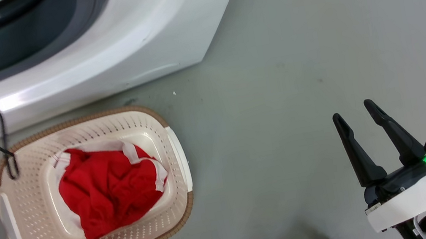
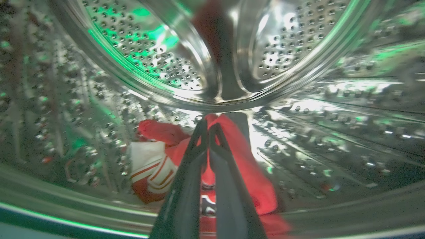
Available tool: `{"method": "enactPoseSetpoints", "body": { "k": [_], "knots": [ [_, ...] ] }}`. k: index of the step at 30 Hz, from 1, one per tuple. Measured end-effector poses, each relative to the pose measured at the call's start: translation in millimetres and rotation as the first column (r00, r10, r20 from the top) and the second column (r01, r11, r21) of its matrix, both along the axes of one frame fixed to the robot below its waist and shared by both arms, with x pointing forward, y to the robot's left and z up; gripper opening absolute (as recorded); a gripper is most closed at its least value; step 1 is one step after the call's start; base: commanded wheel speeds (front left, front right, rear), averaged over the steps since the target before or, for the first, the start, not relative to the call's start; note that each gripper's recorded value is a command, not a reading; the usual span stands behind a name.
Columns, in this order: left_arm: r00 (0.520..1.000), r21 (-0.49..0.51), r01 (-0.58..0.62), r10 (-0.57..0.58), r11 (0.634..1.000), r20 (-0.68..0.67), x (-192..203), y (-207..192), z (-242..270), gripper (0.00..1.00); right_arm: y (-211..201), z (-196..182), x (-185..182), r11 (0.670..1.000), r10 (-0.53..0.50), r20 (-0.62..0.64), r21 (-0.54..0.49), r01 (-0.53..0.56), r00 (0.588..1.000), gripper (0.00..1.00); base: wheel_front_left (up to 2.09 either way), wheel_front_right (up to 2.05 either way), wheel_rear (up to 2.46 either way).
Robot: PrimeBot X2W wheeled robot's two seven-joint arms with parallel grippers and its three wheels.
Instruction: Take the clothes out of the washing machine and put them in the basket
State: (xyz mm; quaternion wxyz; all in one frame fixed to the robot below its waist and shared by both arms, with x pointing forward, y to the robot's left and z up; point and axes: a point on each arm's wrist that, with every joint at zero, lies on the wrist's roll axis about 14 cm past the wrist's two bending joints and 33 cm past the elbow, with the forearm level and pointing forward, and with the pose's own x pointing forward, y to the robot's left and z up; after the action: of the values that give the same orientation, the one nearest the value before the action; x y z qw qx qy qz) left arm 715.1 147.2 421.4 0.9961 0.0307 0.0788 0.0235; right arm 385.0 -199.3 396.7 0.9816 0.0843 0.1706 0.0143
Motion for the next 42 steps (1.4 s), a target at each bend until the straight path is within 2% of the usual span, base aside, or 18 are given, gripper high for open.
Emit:
{"method": "enactPoseSetpoints", "body": {
  "k": [8, 20, 28, 42],
  "knots": [
    [0.996, -0.065, 0.034, -0.029, 0.997, 0.085, -36.0, -14.4, 43.9, 0.0, 1.4, 34.6, -0.6, 1.0, -0.012, 0.09, -0.008, 0.013, 0.996, 1.0, 0.0, 0.0, 0.0],
    [0.984, -0.107, 0.044, -0.024, 0.993, 0.177, -117.0, 5.1, 96.7, 0.0, 2.4, 86.0, -29.0, 0.999, -0.041, 0.201, -0.013, 0.044, 0.979, 1.0, 0.0, 0.0, 0.0],
    [0.961, -0.127, 0.096, -0.059, 0.987, 0.27, -168.3, 4.0, 135.9, 0.0, 5.8, 122.2, -43.7, 0.999, -0.031, 0.298, -0.026, 0.041, 0.954, 1.0, 0.0, 0.0, 0.0],
    [0.906, -0.154, 0.131, -0.055, 0.979, 0.419, -249.2, 1.3, 184.3, 0.0, 11.9, 143.6, -54.8, 1.0, -0.014, 0.357, -0.009, 0.019, 0.934, 1.0, 0.0, 0.0, 0.0]
  ]
}}
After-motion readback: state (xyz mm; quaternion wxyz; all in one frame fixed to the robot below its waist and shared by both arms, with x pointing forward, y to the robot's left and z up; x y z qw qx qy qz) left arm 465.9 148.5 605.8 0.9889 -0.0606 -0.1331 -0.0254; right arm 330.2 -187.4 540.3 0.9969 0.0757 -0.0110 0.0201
